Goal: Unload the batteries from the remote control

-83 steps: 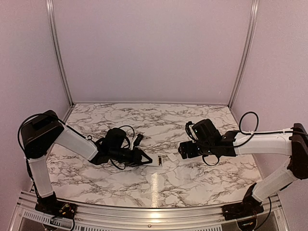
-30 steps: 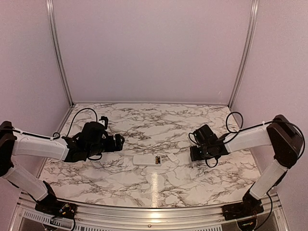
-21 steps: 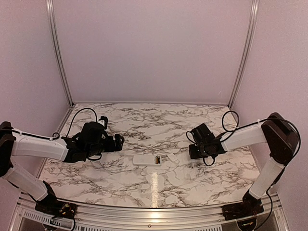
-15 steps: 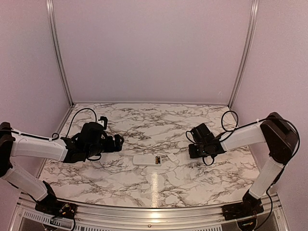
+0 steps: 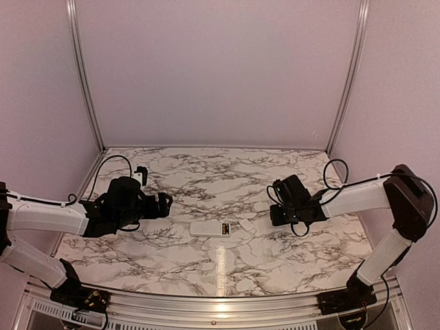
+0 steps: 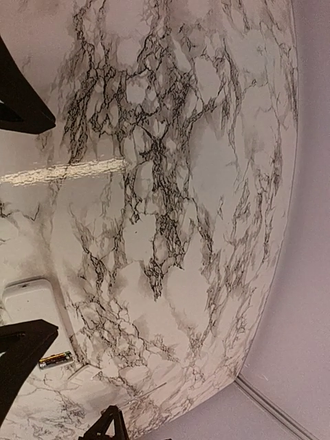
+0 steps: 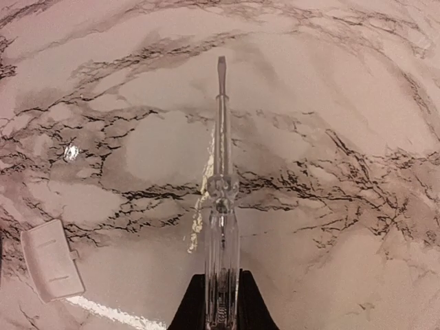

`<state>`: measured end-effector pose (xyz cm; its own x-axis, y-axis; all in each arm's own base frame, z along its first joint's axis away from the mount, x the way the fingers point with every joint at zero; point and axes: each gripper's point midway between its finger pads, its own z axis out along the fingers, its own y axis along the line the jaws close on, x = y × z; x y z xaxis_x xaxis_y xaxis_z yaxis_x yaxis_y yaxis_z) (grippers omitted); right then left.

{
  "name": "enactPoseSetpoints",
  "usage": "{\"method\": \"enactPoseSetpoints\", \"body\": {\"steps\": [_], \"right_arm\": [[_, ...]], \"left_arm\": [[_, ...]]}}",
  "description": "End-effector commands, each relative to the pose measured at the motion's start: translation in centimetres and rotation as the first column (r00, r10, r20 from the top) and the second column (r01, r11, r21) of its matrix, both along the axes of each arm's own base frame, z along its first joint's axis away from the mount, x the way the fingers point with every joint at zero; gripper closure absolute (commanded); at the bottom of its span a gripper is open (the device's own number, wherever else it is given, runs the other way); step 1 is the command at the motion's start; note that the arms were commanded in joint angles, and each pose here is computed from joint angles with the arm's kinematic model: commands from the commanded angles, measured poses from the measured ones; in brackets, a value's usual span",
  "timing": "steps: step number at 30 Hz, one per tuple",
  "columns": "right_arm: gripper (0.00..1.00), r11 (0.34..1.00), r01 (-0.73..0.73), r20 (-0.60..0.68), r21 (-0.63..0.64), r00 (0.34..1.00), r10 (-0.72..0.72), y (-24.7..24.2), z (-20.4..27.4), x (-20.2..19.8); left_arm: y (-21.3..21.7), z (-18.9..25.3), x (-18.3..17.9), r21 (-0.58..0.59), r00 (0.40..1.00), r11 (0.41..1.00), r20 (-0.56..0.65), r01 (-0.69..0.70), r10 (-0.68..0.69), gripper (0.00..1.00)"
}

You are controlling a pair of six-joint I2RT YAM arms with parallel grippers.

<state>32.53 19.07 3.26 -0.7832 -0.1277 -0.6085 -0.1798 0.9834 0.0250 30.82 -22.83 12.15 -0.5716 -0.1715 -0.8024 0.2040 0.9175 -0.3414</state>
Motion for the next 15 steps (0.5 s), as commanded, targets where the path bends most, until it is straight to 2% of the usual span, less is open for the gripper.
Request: {"method": "enactPoseSetpoints", "body": {"steps": [1,5,9,12,15], "right_arm": [[1.0,0.996,-0.086,0.102,0.028,0.991,0.083,2.3,4.0,-0.7],[1.0,0.983,-0.177,0.182,0.052,0.969,0.165,4.5,7.2,-2.3],[1.0,0.963,-0.25,0.253,0.099,0.943,0.218,6.0,10.2,-3.9],[1.0,0.938,-0.305,0.299,0.163,0.921,0.248,6.7,12.3,-4.9],[1.0,0.88,-0.411,0.344,0.239,0.883,0.319,8.0,14.1,-6.5]], "left_arm": [[0.8,2.4,-0.3,-0.062,0.996,0.998,0.085,-0.013,0.019,0.01],[1.2,3.1,-0.9,-0.114,0.996,0.993,0.09,-0.016,0.026,0.01],[0.7,4.7,-1.9,-0.18,0.991,0.982,0.131,0.049,-0.025,0.01],[-0.3,5.8,-2.8,-0.226,0.982,0.965,0.165,0.133,-0.096,0.01],[-2.0,7.5,-4.2,-0.29,0.952,0.919,0.228,0.268,-0.205,0.06]]}}
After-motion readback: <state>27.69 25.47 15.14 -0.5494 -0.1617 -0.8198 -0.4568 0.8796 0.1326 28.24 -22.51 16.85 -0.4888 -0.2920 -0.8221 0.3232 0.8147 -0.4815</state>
